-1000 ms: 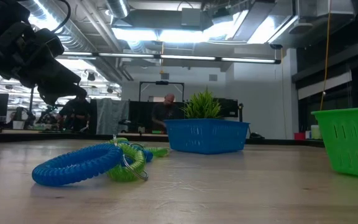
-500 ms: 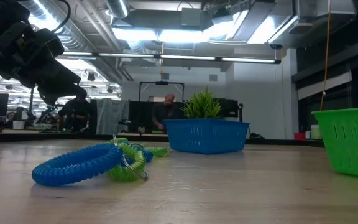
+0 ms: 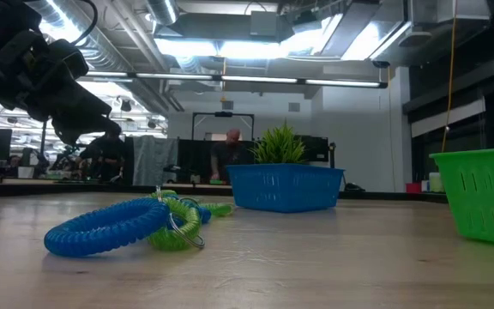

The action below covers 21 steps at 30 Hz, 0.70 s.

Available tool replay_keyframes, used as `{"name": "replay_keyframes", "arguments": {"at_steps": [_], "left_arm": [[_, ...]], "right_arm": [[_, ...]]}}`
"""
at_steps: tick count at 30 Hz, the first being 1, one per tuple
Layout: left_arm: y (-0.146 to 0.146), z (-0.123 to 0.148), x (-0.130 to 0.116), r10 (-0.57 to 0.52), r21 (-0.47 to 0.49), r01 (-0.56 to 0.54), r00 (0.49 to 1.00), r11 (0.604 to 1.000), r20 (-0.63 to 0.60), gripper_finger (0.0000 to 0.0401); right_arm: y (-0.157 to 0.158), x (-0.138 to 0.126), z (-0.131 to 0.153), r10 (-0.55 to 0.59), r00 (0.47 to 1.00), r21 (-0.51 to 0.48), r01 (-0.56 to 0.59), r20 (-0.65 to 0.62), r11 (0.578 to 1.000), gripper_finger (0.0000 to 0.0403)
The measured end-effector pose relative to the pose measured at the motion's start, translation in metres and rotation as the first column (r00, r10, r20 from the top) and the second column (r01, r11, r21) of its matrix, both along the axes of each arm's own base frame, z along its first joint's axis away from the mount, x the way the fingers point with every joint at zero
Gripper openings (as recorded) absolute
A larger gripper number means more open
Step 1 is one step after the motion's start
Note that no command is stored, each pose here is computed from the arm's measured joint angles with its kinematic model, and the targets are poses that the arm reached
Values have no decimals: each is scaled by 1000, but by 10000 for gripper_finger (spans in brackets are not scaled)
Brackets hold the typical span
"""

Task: Sort spring keychains
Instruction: Put the green spring keychain into the green bin

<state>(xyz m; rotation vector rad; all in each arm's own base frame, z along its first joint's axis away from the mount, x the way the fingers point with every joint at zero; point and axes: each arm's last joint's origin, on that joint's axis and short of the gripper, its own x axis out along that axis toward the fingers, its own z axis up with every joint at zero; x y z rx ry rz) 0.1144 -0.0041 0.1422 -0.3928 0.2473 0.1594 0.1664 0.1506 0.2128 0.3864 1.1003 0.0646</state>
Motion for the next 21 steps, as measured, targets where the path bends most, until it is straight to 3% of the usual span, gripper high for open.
{"name": "replay_keyframes", "arguments": {"at_steps": [10,21], "left_arm": [[0,0,0,0,0,0,1000,1000,0,194],[0,0,0,0,0,0,1000,1000,0,194]], "right_arm": [[2,5,3,-41,998,32,40,56,999,140],[-10,36,19,-203,926,91,183,319,979,140]]}}
